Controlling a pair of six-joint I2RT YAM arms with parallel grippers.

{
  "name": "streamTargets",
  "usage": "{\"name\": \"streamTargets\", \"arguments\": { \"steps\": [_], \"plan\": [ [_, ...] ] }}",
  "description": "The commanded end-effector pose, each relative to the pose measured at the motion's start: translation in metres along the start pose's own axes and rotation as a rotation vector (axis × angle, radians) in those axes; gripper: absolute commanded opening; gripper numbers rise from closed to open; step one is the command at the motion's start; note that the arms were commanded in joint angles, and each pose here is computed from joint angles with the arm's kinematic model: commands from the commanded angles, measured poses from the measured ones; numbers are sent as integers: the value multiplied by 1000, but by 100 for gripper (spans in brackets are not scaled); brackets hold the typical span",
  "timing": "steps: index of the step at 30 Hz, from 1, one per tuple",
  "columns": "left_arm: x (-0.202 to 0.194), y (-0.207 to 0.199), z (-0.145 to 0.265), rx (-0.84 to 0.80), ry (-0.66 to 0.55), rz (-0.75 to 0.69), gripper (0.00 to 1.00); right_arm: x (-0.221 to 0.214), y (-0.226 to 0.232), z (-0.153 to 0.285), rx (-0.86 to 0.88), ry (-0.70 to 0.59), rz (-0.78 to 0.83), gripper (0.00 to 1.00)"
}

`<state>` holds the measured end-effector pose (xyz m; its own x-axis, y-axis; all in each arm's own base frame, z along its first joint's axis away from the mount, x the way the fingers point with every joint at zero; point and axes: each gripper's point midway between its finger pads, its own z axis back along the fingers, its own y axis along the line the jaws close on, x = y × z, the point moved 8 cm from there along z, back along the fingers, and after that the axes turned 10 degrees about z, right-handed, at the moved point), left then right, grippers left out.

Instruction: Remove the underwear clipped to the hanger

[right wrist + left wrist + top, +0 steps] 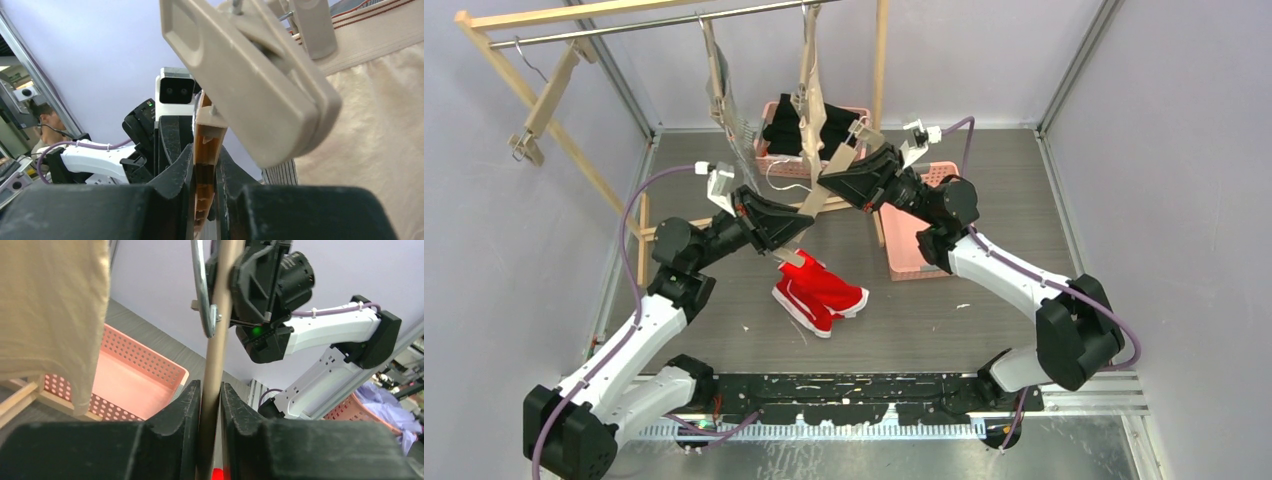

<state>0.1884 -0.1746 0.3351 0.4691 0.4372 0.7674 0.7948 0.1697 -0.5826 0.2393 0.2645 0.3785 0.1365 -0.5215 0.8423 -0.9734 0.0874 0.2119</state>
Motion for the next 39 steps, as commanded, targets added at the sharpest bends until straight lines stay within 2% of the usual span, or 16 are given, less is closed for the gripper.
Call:
{"name": "streamTargets", "arguments": {
  "steps": [1, 2, 3, 4, 11, 19, 25, 31, 32, 33, 36, 37, 39],
  "plan": [
    [-2, 1, 0, 21, 8, 1, 33, 27, 12, -6, 10, -78, 155, 1],
    [-4, 1, 1, 19, 17, -8, 48, 28, 13, -6, 11, -75, 160, 1],
    [-5, 1, 3, 27, 21, -15, 92, 29, 14, -5, 11, -74, 164, 1],
    [-5, 1, 4, 35, 19, -25, 99, 31, 16, -5, 14, -77, 169, 1],
    [-6, 18, 12, 238, -5, -1, 98, 39, 25, -1, 6, -88, 186, 1],
    [-15, 21, 12, 214, 20, 23, 97, 47, 32, 1, 16, -104, 194, 1],
    [-16, 15, 17, 199, 16, 12, 84, 48, 32, 3, -5, -98, 215, 1],
    [-20, 12, 23, 201, 33, 3, 81, 46, 28, 4, -38, -103, 227, 1],
    [-21, 12, 23, 198, 33, 2, 75, 46, 28, 3, -38, -104, 225, 1],
    [-21, 12, 24, 193, 34, -1, 62, 46, 27, 3, -37, -106, 224, 1],
    [-23, 14, 24, 191, 33, -3, 12, 45, 26, 2, -38, -105, 217, 1],
    [-23, 14, 23, 189, 36, -3, 2, 44, 25, 3, -42, -106, 216, 1],
    [-22, 13, 22, 172, 47, -7, 0, 44, 25, 3, -42, -104, 215, 1]
  ]
}}
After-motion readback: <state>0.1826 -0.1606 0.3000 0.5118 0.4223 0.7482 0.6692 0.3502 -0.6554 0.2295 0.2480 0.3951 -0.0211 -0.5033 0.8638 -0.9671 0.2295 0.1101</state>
